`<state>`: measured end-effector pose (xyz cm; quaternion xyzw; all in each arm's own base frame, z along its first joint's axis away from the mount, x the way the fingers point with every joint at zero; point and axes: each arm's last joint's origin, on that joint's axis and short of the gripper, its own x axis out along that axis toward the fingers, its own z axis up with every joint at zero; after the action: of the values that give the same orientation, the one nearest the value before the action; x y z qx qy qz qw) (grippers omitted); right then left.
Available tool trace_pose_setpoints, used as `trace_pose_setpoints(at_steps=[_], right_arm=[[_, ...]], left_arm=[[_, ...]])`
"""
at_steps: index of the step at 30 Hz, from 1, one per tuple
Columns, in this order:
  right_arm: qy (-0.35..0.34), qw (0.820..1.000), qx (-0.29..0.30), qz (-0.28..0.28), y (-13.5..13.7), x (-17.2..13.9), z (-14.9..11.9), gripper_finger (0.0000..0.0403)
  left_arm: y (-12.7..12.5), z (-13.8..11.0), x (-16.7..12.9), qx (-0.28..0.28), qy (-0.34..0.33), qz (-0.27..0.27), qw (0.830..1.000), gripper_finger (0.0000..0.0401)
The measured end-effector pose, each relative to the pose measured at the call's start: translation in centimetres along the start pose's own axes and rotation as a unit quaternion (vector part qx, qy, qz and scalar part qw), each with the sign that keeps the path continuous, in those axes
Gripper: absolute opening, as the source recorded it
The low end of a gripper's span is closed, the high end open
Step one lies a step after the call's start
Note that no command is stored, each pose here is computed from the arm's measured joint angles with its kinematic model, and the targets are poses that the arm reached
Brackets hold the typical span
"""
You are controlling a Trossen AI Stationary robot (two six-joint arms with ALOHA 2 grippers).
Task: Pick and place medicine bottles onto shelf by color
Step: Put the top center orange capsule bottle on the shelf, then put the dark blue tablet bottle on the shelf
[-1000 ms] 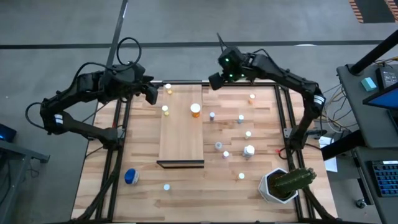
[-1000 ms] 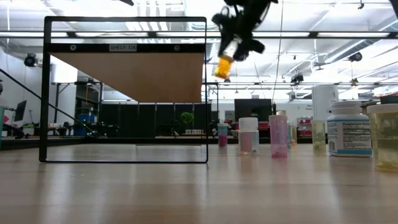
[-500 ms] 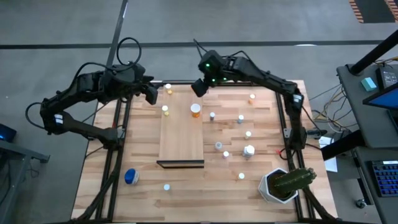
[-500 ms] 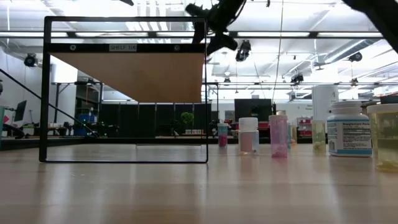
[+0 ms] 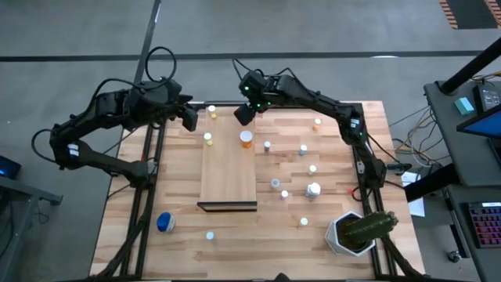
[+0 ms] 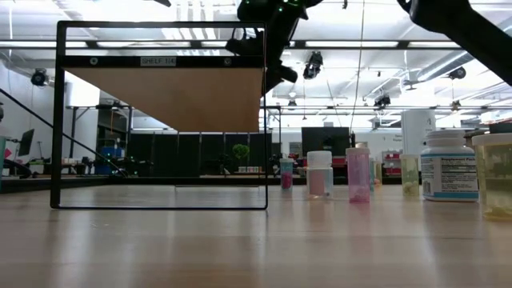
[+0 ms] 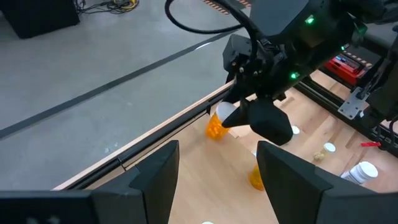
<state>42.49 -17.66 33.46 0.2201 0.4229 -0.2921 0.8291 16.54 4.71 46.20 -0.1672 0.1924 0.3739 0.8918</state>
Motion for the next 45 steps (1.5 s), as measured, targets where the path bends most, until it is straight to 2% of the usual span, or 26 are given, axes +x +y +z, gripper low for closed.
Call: trace_pose_setpoints(at_steps=[5, 13, 23, 26, 29, 33, 36, 38, 41, 45], right_arm=[[-0.008, 1.000, -0.010, 0.000, 0.1, 0.0, 0.1, 0.0206], [-0.006, 1.000, -0.011, -0.001, 0.2, 1.1, 0.1, 0.0234], [-0.023, 1.000, -0.011, 0.010, 0.5, 1.3, 0.5, 0.0300], [-0.035, 0.999, -0.009, 0.014, 0.4, 0.0, 0.7, 0.0313], [-0.057, 0.998, -0.014, 0.023, 0.4, -2.7, 0.8, 0.0320], [-0.085, 0.994, -0.055, 0.037, 0.8, -7.0, 0.4, 0.0321], [-0.107, 0.988, -0.100, 0.052, 1.6, -10.3, -0.3, 0.0318], [-0.121, 0.982, -0.128, 0.064, 2.3, -12.5, -1.0, 0.0314], [-0.127, 0.974, -0.171, 0.079, 3.3, -15.1, -2.5, 0.0309], [-0.140, 0.965, -0.197, 0.103, 4.3, -17.7, -4.4, 0.0306]], left_arm=[[0.0, 0.0, 0.0, 0.000, -0.002, 0.004, 1.000, 0.0199], [0.1, 0.0, 0.0, 0.000, -0.005, 0.010, 1.000, 0.0199], [0.0, 0.0, 0.1, 0.005, -0.005, 0.011, 1.000, 0.0199], [0.0, 0.0, 0.1, 0.007, -0.004, 0.011, 1.000, 0.0199], [-0.1, 0.0, 0.1, -0.010, 0.002, -0.003, 1.000, 0.0199], [-0.6, -0.2, -0.1, -0.041, 0.033, -0.062, 0.997, 0.0199], [-1.2, -0.6, -0.3, -0.064, 0.072, -0.127, 0.987, 0.0199], [-1.8, -1.0, -0.5, -0.086, 0.109, -0.176, 0.974, 0.0199], [-2.8, -1.9, -1.2, -0.122, 0.182, -0.235, 0.947, 0.0199], [-3.7, -3.5, -2.5, -0.160, 0.287, -0.257, 0.909, 0.0198]])
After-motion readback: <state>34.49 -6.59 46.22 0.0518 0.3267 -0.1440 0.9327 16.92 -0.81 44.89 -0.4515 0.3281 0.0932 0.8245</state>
